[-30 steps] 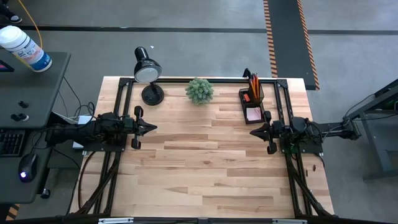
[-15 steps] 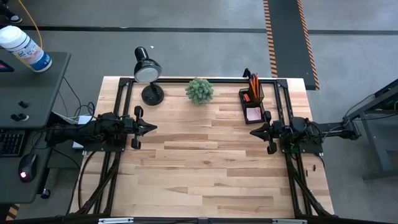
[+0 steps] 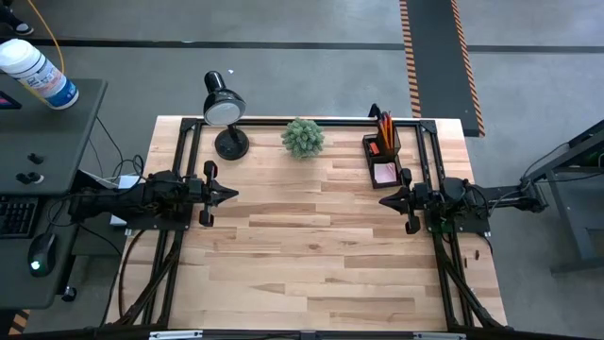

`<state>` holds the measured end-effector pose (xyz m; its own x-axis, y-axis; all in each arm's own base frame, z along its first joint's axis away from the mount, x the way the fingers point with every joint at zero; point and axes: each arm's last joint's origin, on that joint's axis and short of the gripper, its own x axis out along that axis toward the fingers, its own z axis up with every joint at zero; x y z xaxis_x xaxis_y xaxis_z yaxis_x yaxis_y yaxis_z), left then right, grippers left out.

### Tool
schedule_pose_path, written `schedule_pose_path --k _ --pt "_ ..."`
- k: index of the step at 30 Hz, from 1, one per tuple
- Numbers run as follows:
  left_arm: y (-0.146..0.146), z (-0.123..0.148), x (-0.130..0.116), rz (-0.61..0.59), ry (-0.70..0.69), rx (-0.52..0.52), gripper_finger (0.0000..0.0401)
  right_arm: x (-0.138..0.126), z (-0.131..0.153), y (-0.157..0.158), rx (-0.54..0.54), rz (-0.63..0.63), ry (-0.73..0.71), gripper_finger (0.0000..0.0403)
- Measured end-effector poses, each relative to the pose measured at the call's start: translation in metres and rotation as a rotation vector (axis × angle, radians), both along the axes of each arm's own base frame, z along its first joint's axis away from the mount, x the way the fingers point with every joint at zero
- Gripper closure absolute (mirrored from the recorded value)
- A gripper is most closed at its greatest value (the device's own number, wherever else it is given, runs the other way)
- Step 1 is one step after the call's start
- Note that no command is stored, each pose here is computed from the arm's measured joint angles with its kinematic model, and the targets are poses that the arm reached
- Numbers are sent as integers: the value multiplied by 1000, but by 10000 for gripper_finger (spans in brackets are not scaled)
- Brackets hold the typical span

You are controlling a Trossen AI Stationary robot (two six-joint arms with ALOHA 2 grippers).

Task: Pick and place office supplies into organizer
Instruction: Return to Home Position

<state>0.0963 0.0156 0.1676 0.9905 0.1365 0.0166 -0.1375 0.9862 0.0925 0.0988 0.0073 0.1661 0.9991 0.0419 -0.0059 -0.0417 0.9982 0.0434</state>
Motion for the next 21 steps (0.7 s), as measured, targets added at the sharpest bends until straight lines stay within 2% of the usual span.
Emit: schedule_pose_path --k 21 --pt "0 0 0 0 0 0 400 0 0 0 0 0 0 399"
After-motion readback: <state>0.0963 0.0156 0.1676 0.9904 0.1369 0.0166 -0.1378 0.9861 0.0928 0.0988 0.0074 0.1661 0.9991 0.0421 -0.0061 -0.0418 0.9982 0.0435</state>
